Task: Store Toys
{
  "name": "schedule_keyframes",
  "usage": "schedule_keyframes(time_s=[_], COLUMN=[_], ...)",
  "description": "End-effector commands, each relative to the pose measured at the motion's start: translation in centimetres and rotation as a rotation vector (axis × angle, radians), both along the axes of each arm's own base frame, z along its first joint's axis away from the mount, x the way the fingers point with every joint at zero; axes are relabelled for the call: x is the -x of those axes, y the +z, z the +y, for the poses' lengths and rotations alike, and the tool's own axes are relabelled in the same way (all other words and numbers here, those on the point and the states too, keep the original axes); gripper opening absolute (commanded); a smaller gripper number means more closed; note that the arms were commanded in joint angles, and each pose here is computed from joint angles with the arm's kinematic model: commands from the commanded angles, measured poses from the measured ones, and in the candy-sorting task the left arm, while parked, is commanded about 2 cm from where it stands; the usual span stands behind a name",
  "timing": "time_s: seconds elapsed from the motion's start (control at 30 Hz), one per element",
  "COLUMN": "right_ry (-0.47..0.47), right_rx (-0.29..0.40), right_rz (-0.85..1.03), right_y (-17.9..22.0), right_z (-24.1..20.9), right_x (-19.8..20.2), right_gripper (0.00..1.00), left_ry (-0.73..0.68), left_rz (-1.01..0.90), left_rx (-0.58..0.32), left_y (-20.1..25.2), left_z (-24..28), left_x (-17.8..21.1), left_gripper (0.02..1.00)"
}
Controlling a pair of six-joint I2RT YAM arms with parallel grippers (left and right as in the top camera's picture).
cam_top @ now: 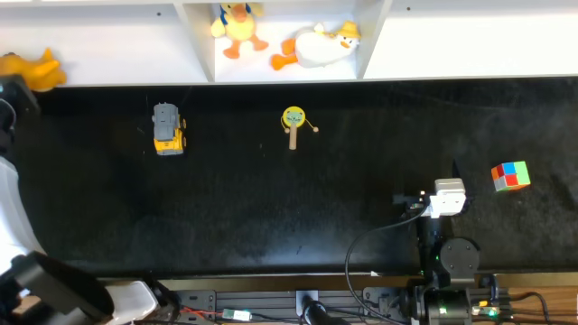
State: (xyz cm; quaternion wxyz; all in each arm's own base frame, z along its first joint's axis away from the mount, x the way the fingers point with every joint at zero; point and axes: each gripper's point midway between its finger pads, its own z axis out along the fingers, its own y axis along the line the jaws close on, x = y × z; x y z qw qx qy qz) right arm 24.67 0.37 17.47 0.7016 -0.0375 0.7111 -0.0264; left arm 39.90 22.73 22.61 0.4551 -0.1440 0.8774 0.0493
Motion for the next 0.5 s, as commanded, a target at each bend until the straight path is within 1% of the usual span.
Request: schedule_keyframes(time_s=[0.03, 0.23, 0.5], right_ry=[0.004, 0.004, 0.004], right_rx=[-0.007, -0.007, -0.007], right_rz=[-0.001, -0.001, -0.001], right_y=[-0.31, -0.31, -0.31], right_z=[0.05, 0.06, 0.06], right_x=[-0.02, -0.02, -0.02], right_gripper=[0.996, 0.996, 0.993], left_ry=[-0.024, -0.018, 0.005], left_rz=[-0.025, -0.012, 0.000], left_rx=[-0.027, -0.051, -0.065], left_y=[1.21, 1.00, 0.87], left_z=[-0.77, -1.24, -0.78], left_x=[-1.78, -2.38, -2.19], left_gripper=[0.042, 0.042, 0.045])
